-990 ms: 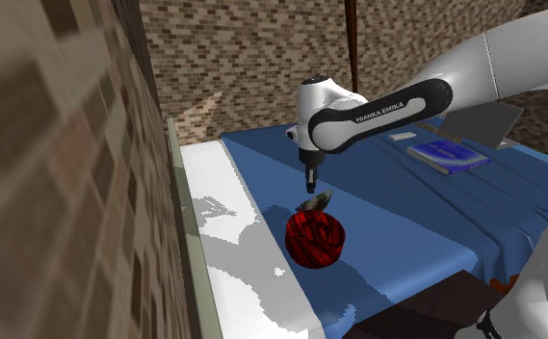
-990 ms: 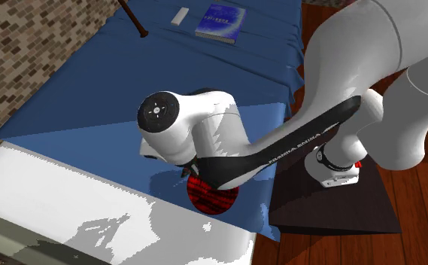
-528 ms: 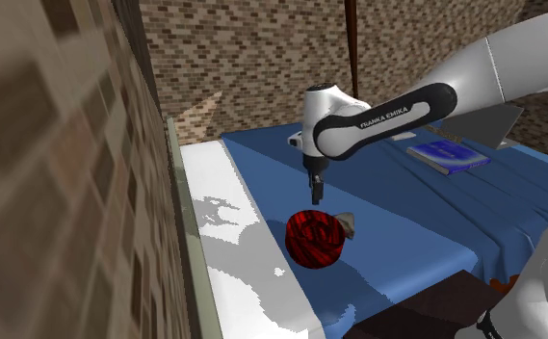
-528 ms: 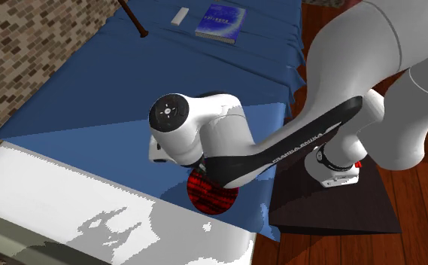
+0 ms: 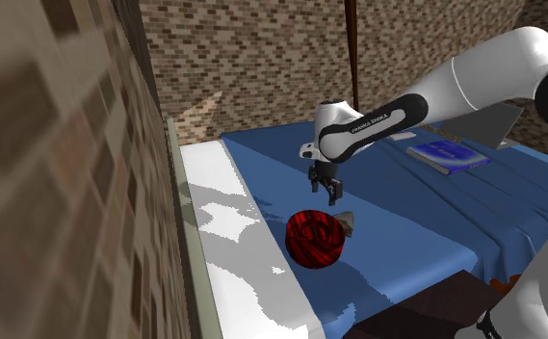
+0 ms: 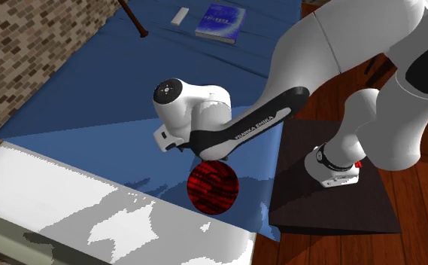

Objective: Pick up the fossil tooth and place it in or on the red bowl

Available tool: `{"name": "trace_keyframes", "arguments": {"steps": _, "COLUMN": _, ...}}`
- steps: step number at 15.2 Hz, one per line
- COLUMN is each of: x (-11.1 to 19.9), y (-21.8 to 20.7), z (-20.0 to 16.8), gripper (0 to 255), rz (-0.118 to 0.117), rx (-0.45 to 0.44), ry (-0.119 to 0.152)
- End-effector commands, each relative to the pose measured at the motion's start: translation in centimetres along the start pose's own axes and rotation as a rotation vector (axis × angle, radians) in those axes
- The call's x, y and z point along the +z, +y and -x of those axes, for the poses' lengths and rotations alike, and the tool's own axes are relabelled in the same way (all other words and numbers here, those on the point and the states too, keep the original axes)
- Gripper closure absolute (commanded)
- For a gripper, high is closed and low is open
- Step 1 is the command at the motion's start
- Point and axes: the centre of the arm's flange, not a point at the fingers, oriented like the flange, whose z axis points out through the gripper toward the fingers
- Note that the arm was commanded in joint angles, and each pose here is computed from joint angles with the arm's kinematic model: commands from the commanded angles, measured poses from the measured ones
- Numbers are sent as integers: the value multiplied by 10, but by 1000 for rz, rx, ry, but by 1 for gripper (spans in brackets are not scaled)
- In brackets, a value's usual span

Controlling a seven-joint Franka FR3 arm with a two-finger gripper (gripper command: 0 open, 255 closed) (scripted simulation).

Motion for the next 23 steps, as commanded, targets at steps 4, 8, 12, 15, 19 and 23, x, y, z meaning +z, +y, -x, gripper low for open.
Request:
{"name": "trace_keyframes", "arguments": {"steps": 4, "x": 25, "y": 0, "z": 2, "gripper": 0, "rz": -3, "rx": -31, "ry": 3}}
{"name": "trace_keyframes", "arguments": {"steps": 8, "x": 39, "y": 0, "z": 2, "gripper": 0, "rz": -3, "rx": -31, "ry": 3}}
{"name": "trace_keyframes", "arguments": {"steps": 12, "x": 39, "y": 0, "z": 2, "gripper": 0, "rz": -3, "rx": -31, "ry": 3}}
{"name": "trace_keyframes", "arguments": {"steps": 15, "x": 39, "y": 0, "z": 2, "gripper": 255, "rz": -3, "rx": -31, "ry": 3}}
{"name": "trace_keyframes", "arguments": {"steps": 19, "x": 39, "y": 0, "z": 2, "gripper": 255, "rz": -3, "rx": -31, "ry": 3}}
{"name": "trace_keyframes", "arguments": {"steps": 23, "x": 39, "y": 0, "z": 2, "gripper": 255, "rz": -3, "rx": -31, "ry": 3}}
